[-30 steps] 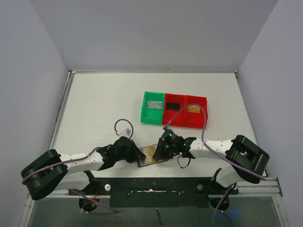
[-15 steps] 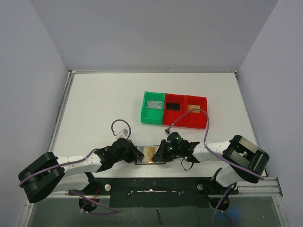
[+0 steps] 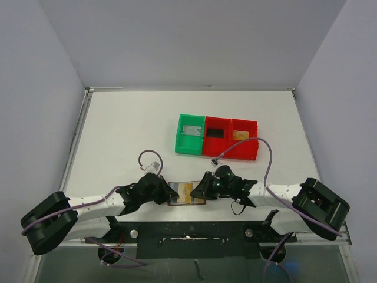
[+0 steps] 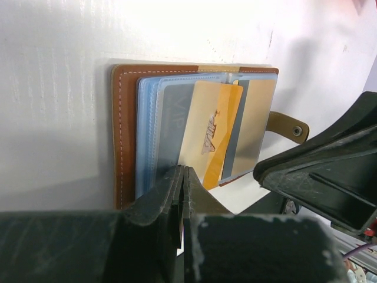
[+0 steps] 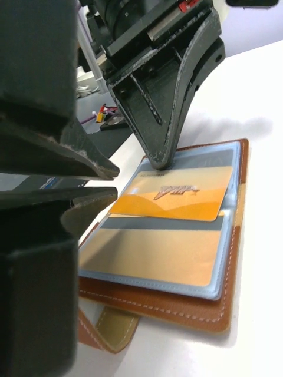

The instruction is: Take the credit cards out of the card holder

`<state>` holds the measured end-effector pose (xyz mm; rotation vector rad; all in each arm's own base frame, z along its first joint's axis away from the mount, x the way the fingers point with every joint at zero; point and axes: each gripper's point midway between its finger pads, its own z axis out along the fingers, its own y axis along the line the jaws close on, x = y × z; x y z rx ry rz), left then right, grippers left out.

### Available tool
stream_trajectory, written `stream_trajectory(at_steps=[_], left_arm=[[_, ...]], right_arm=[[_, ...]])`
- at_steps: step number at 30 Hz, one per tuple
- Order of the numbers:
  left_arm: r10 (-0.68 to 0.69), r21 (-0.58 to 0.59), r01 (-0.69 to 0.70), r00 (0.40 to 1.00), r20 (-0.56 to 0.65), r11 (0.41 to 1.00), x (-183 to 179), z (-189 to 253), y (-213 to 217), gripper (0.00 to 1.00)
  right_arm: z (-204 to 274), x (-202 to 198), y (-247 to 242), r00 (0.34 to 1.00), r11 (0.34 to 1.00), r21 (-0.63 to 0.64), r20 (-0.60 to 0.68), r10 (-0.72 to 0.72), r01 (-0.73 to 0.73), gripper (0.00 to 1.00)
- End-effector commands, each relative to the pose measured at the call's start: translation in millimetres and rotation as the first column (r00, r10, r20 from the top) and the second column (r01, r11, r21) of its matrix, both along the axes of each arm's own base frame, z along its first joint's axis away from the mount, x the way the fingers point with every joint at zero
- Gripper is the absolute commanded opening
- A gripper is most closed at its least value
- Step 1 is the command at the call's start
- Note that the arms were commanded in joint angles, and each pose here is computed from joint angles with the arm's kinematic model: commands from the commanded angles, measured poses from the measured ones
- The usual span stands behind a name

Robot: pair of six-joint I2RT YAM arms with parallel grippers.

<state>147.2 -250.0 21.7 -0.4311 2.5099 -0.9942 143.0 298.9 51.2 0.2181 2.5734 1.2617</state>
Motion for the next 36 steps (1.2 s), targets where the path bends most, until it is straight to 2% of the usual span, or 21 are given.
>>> stream_trajectory(at_steps=[1, 6, 9, 15, 21, 28, 32, 36], left_arm=[[-0.045, 0.158, 0.059, 0.995, -0.087, 0.986, -25.2, -36.4, 28.7, 0.00], [-0.089, 0.160, 0.099, 0.993, -0.074, 0.982, -25.7, -35.6, 25.2, 0.00], [-0.111, 0.168, 0.123, 0.991, -0.076, 0.978, -26.3, -35.2, 23.3, 0.00], [-0.133, 0.171, 0.146, 0.988, -0.083, 0.974, -27.5, -35.8, 20.6, 0.00], [-0.148, 0.179, 0.163, 0.984, -0.096, 0.970, -27.5, -37.1, 17.3, 0.00], [-0.144, 0.184, 0.160, 0.985, -0.094, 0.970, -25.8, -36.4, 16.5, 0.00], [-0.143, 0.182, 0.158, 0.985, -0.092, 0.970, -25.0, -35.6, 16.0, 0.00], [-0.152, 0.171, 0.165, 0.984, -0.090, 0.971, -25.1, -34.0, 13.3, 0.00]], right_arm=[[-0.3, -6.4, 3.7, 0.999, 0.999, 0.001, -0.028, -0.041, 0.041, 0.20], [-17.4, -19.4, 8.2, 0.991, 0.996, -0.034, -0.102, -0.088, 0.085, 0.36], [-21.9, -18.7, 7.7, 0.982, 0.990, -0.013, -0.126, -0.143, 0.142, 0.40], [-29.1, -5.2, 5.3, 0.959, 0.968, -0.022, -0.128, -0.253, 0.252, 0.38], [-34.5, 0.7, 1.4, 0.935, 0.946, -0.013, -0.148, -0.322, 0.324, 0.20], [-28.3, 5.8, -7.6, 0.933, 0.938, 0.000, -0.109, -0.344, 0.346, 0.09], [-28.5, 5.9, -12.6, 0.928, 0.934, -0.004, -0.108, -0.357, 0.358, 0.11], [-32.7, 5.3, -15.2, 0.916, 0.924, -0.002, -0.134, -0.379, 0.382, 0.27]])
